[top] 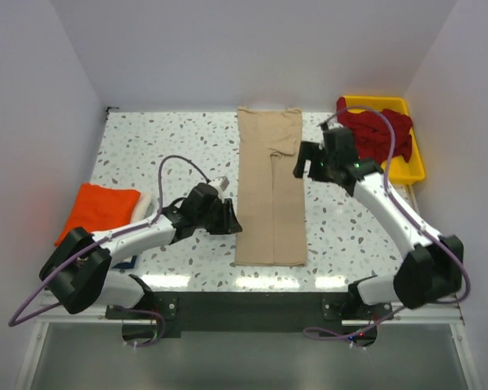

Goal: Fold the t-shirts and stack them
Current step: Fold the tshirt

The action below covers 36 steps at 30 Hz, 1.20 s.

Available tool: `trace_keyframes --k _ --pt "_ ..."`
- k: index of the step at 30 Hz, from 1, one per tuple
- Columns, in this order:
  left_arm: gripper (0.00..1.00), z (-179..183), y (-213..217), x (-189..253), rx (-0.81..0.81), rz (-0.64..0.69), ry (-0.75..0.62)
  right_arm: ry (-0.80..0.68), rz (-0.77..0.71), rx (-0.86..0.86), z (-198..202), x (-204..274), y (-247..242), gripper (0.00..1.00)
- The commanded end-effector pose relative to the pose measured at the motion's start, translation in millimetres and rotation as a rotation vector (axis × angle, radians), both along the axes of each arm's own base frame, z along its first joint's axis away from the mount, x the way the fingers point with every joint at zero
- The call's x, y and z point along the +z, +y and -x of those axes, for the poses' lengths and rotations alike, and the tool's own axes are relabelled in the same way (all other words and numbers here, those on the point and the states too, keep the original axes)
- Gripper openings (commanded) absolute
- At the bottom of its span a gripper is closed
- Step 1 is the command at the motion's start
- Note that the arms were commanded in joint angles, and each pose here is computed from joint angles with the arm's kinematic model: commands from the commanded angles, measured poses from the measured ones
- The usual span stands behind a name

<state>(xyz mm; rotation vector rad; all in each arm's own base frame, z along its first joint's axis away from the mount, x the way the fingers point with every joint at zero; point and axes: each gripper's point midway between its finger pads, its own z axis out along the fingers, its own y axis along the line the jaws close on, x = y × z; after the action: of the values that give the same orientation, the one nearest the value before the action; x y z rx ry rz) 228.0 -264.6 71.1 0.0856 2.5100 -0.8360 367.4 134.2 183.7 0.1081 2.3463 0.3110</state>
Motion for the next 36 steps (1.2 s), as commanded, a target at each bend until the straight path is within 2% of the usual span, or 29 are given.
trace_keyframes --k 1,2,4,5,7,13,18,22,27,32,36 --pt "0.42 17 -1 1 -0.045 0.071 0.014 0.145 -0.097 -0.03 69 -58 -4 0.81" --pt "0.42 23 0 -5 -0.057 0.071 0.03 0.188 -0.137 -0.019 86 -68 0 0.75" --pt "0.41 33 0 -11 -0.08 0.078 0.071 0.286 -0.157 -0.013 126 -101 -4 0.7" --pt "0.41 40 3 -19 -0.088 0.073 0.091 0.297 -0.179 -0.012 139 -102 -5 0.67" --pt "0.41 47 4 -23 -0.103 0.081 0.116 0.356 -0.171 -0.016 163 -119 -11 0.65" --pt "0.41 64 10 -35 -0.133 0.074 0.164 0.448 -0.228 -0.015 201 -136 -9 0.62" --pt "0.43 70 13 -42 -0.144 0.066 0.184 0.529 -0.249 0.002 222 -157 -7 0.58" --pt "0.47 68 7 -39 -0.162 0.095 0.163 0.553 -0.251 0.023 228 -163 -5 0.57" --pt "0.47 74 -1 -45 -0.186 0.105 0.187 0.566 -0.245 0.039 230 -167 -6 0.57" --pt "0.44 82 -4 -55 -0.191 0.062 0.206 0.577 -0.247 0.044 234 -167 -6 0.54" --pt "0.32 84 -3 -60 -0.18 0.04 0.219 0.595 -0.247 0.046 238 -171 -6 0.46"
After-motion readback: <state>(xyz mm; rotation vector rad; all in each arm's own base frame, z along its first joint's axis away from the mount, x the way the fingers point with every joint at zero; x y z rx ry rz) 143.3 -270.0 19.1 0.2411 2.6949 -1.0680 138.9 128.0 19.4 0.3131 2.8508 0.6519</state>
